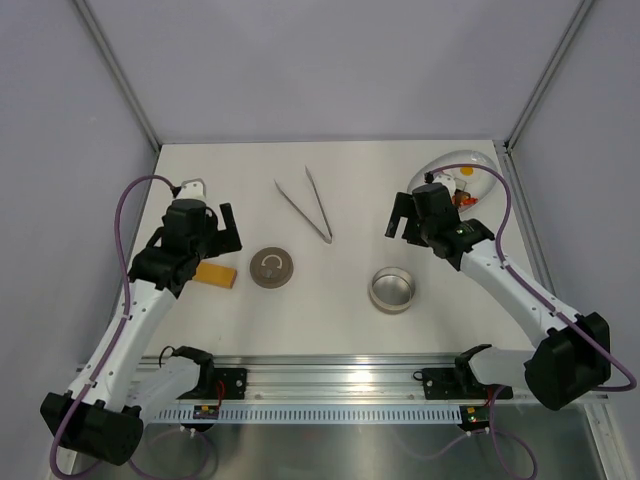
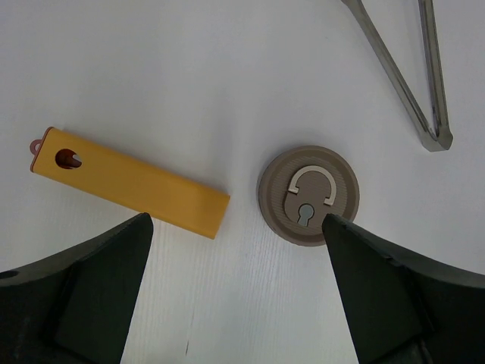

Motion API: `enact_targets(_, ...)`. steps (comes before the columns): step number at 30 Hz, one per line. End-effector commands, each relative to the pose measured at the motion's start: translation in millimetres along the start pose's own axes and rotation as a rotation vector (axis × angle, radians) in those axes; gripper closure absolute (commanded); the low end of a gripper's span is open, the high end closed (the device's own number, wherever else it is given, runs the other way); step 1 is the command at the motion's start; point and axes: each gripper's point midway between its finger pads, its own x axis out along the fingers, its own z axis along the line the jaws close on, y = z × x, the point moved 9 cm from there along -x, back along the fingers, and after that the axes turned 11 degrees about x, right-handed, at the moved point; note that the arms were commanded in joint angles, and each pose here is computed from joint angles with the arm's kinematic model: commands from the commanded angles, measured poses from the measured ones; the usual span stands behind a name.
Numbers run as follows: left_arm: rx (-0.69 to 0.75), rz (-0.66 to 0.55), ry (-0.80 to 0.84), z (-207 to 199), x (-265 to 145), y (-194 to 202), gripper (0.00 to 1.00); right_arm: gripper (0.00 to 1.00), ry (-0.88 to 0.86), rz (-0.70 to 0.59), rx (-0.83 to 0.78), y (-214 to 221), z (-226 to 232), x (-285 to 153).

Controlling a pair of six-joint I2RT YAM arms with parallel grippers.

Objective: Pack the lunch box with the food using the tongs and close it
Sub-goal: Pick up the clamp at the center of the board.

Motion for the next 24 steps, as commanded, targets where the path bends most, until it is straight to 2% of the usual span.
enact_targets(1, -0.008, -0.059, -0.019, 0.9, -3.1, -14.4, 0.01, 0.01, -0.015, -0.026, 0.006, -1.3, -1.8, -7.2)
enact_targets(12, -0.031, -0.041, -0.080, 4.3, -1.4, -14.3, 0.01, 0.01, -0.029, 0.058, -0.057, 3.2, 2.9, 0.2)
enact_targets(24, -0.082, -0.048, -0.159, 10.9, -0.2, -4.9, 0.01, 0.00, -0.053, 0.132, -0.260, 6.6, 51.4, 14.7)
